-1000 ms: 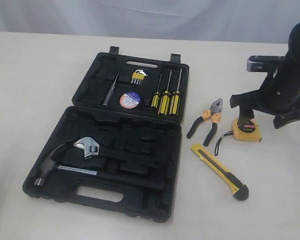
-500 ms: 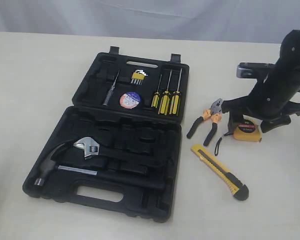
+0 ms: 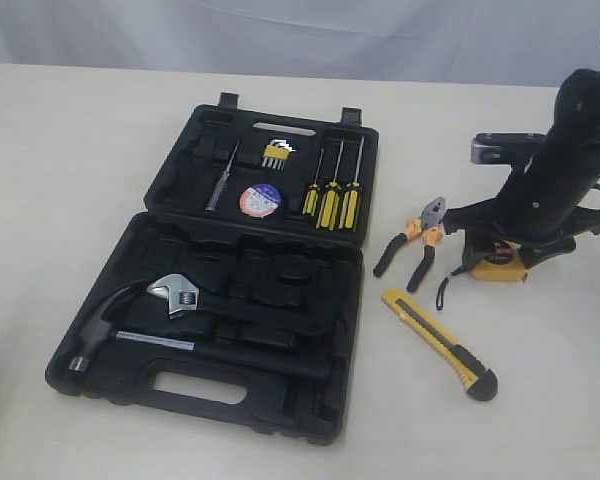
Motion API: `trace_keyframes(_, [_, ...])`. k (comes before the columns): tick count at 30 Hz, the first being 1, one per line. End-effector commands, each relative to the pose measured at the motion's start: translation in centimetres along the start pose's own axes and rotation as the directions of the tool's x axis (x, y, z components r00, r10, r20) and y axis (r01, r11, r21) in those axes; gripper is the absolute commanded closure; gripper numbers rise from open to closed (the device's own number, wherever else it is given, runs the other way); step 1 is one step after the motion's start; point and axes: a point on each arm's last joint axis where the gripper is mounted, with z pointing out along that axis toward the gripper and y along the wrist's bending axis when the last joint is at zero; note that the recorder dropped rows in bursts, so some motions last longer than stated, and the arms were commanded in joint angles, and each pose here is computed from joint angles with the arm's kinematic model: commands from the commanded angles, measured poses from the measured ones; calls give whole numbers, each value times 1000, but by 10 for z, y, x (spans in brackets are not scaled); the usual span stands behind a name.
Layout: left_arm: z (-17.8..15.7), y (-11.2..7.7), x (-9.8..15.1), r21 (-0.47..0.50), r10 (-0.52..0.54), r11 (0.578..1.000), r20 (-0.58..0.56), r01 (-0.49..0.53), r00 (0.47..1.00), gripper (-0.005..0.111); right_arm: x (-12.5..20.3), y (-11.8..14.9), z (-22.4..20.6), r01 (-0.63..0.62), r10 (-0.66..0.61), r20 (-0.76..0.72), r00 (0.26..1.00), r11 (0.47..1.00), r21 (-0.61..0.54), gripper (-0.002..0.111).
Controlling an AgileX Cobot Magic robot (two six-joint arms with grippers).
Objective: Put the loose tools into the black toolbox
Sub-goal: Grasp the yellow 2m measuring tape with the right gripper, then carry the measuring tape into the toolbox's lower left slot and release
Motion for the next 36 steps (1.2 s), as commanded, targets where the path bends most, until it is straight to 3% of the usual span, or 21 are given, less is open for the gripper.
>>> trace_keyframes(1, [0,-1,-1,6,-2,1000,-1,2,1000,107,1,1,-11,-34,34,2,999,999,-25,109])
trace_keyframes(10, [0,-1,-1,6,-2,1000,-1,2,1000,107,20,24,-95,-5,12,105,994,997,-71,109])
trace_keyframes(20, [0,-1,-1,6,-2,1000,-1,2,1000,107,73,126,-184,118,-59,262,963,970,-214,109])
trace_keyframes(25, [0,-1,-1,6,-2,1000,-1,2,1000,107,76,189,-199,189,-95,349,932,950,-247,109])
trace_keyframes(29, [0,-1,-1,6,-2,1000,-1,2,1000,107,71,235,-198,137,-26,456,890,967,-213,109])
trace_keyframes(33, [0,-1,-1,6,-2,1000,-1,2,1000,107,67,273,-181,116,-38,498,866,985,-126,109])
trace_keyframes(36, [0,-1,-1,6,-2,1000,-1,2,1000,107,56,296,-161,58,29,459,888,983,-175,109])
